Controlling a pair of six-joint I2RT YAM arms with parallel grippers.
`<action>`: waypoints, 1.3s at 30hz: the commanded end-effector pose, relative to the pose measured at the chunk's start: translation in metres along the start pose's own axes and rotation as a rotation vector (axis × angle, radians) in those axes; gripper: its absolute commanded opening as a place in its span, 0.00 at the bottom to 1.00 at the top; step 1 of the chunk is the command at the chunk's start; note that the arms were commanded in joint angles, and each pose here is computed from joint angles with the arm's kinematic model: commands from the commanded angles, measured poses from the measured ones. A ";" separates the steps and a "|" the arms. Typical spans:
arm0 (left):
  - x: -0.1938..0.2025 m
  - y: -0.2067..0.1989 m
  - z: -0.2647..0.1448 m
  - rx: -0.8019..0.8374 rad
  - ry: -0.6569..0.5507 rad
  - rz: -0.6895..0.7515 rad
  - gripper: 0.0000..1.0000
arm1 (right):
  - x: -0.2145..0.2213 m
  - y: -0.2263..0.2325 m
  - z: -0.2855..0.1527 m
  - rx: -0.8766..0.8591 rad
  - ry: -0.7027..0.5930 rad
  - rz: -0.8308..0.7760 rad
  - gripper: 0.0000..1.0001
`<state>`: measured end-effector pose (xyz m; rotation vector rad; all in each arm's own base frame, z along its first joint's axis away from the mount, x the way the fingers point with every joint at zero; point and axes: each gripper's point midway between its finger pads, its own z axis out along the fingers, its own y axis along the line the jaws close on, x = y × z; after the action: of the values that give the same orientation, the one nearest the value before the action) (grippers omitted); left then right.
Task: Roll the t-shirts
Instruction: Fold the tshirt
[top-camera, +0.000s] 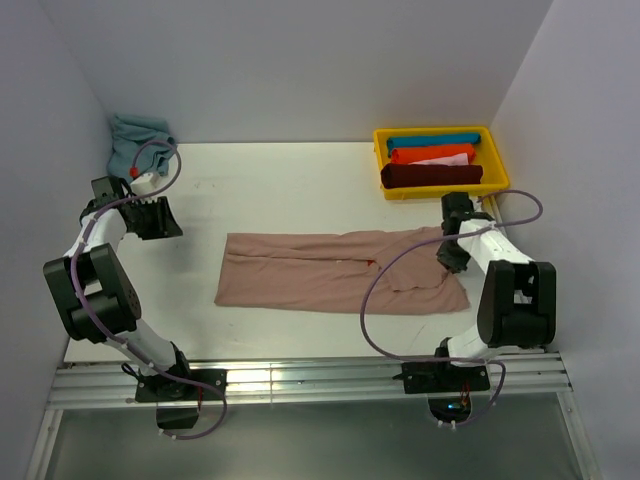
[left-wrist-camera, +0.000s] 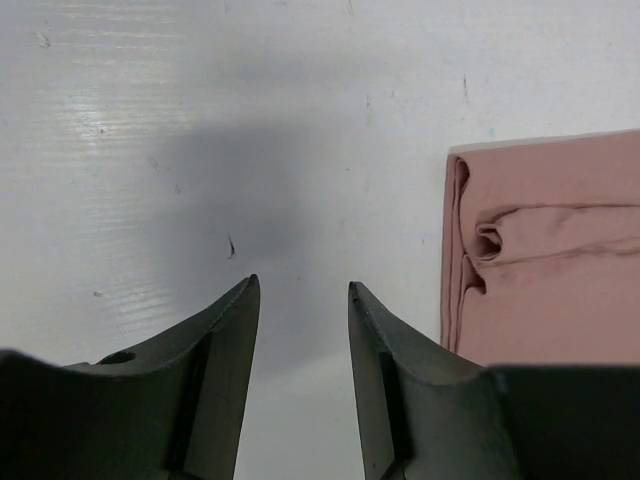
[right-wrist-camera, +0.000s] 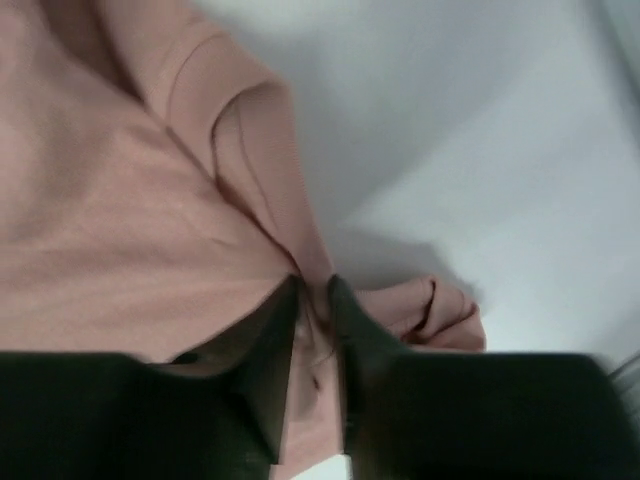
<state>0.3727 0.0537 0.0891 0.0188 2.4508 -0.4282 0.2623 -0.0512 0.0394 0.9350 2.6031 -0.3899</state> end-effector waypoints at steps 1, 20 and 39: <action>-0.001 -0.010 -0.003 0.046 -0.008 0.021 0.47 | -0.034 -0.023 -0.007 0.075 -0.043 -0.001 0.32; -0.011 -0.069 0.054 0.279 0.117 0.045 0.50 | 0.119 0.242 -0.171 -0.613 -0.109 -0.241 0.42; 0.008 -0.096 0.075 0.346 0.198 0.083 0.51 | 0.310 0.416 -0.245 -0.853 -0.084 -0.598 0.47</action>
<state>0.3949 -0.0553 0.0473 0.2826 2.5585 -0.8239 0.2498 0.5163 0.0758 -0.1283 2.5190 0.5221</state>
